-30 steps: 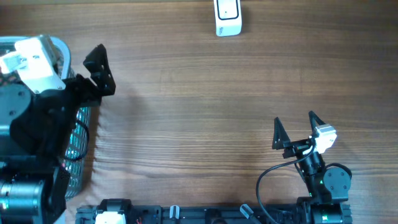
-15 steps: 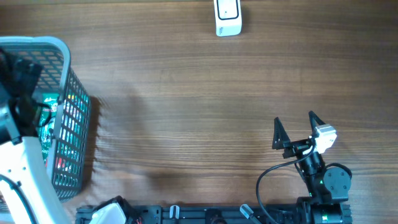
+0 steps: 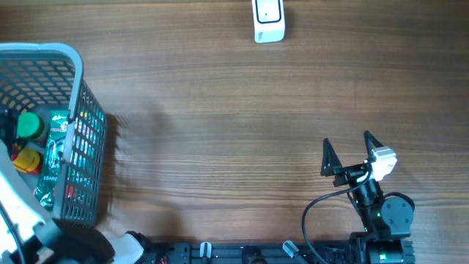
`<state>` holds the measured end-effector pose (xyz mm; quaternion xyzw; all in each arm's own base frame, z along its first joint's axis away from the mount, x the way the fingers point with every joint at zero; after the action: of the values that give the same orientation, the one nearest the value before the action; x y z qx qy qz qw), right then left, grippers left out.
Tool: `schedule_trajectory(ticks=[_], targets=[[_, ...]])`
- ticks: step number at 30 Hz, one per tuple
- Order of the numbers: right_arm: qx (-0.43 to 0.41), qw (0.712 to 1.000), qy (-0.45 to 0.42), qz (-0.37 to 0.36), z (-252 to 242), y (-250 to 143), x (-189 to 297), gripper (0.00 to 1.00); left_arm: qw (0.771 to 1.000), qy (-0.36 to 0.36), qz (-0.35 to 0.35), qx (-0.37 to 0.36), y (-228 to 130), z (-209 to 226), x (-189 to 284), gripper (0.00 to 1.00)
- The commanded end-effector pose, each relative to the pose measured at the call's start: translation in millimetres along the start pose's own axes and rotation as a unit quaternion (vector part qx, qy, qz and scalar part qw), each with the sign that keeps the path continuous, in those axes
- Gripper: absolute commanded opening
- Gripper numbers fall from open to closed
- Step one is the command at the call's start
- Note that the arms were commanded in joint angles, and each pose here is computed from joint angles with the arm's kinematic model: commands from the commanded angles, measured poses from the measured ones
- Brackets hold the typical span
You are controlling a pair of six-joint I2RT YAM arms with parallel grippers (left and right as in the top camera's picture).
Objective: Scan the item barcode
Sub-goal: 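Reach the left gripper into the basket toward the red-yellow bottle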
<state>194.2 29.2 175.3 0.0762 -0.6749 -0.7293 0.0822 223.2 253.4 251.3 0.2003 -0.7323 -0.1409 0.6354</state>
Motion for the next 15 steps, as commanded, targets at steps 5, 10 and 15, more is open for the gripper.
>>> schedule_trajectory(ticks=[5, 10, 15], targets=[[0.006, 1.000, -0.006, -0.005, -0.9, 1.6, 0.2, 1.00, 0.999, 0.037, 0.014, 0.022, 7.9, 0.4, -39.8, 1.00], [0.006, 1.000, -0.006, -0.005, -0.9, 1.6, 0.2, 1.00, 0.999, 0.041, 0.013, 0.022, 11.1, -5.7, -60.8, 1.00], [0.006, 1.000, -0.006, -0.005, -0.9, 1.6, 0.2, 1.00, 0.998, 0.055, 0.023, 0.020, 8.6, -7.0, -79.2, 0.99]])
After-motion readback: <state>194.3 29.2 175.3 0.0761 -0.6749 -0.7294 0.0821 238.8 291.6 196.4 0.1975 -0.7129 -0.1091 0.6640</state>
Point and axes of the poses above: each gripper's point midway between its finger pads, its own x axis back along the fingers, its own z axis along the line the jaws close on, y = z × x, the point moved 5 cm from there along x, back along the fingers, and after that the axes turned 3 degrees about x, right-handed, at the moved point
